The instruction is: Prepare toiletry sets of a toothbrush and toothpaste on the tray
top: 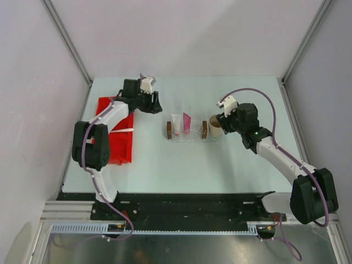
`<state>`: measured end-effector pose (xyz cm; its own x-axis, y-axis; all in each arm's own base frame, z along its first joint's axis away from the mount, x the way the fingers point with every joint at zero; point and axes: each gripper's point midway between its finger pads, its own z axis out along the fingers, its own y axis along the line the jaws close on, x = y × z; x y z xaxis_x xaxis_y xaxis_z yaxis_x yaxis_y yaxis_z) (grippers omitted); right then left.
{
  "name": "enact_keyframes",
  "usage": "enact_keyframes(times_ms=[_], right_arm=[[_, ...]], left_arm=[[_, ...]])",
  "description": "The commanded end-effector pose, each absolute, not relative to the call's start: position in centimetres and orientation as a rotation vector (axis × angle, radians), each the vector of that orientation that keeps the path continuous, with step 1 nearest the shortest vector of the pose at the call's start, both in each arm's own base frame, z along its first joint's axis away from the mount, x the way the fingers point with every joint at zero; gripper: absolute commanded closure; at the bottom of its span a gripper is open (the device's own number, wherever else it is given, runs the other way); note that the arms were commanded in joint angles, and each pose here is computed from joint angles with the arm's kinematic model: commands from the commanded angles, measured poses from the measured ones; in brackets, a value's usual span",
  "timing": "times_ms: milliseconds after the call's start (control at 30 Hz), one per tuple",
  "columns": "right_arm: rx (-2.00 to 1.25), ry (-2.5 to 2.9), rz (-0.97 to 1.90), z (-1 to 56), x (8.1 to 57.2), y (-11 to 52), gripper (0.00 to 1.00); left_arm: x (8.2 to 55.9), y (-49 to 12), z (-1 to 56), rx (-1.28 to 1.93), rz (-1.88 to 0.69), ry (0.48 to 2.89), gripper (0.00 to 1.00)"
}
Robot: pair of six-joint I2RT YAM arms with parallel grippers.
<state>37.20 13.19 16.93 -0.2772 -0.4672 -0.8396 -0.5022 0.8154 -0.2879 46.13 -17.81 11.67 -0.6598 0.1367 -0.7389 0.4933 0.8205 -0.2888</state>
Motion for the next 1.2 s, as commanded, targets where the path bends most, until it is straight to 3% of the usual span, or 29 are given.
enact_keyframes(times_ms=[0, 200, 500, 767, 1167], right_arm=[[-0.714, 1.885, 0.069, 18.1, 37.0, 13.4, 0.37], [-0.713, 1.871, 0.088, 18.6, 36.9, 13.7, 0.37], [-0.750, 1.864, 0.108, 18.3, 36.6, 14.6, 0.37], [-0.781, 1.868, 0.103, 17.8, 36.5, 15.2, 0.38], [-0.806, 1.898, 0.106, 16.6, 36.4, 15.4, 0.38]], left_arm=[[46.5, -15.3, 19.6, 0.436, -0.589, 2.076, 0.39], [42.4, -11.8, 22.1, 0.550, -0.425, 2.052, 0.39], [37.8, -7.0, 20.3, 0.789, -0.173, 2.117, 0.40], [36.8, -5.1, 16.8, 1.056, -0.019, 2.124, 0.39], [37.2, -4.4, 11.8, 1.387, 0.005, 2.118, 0.39]])
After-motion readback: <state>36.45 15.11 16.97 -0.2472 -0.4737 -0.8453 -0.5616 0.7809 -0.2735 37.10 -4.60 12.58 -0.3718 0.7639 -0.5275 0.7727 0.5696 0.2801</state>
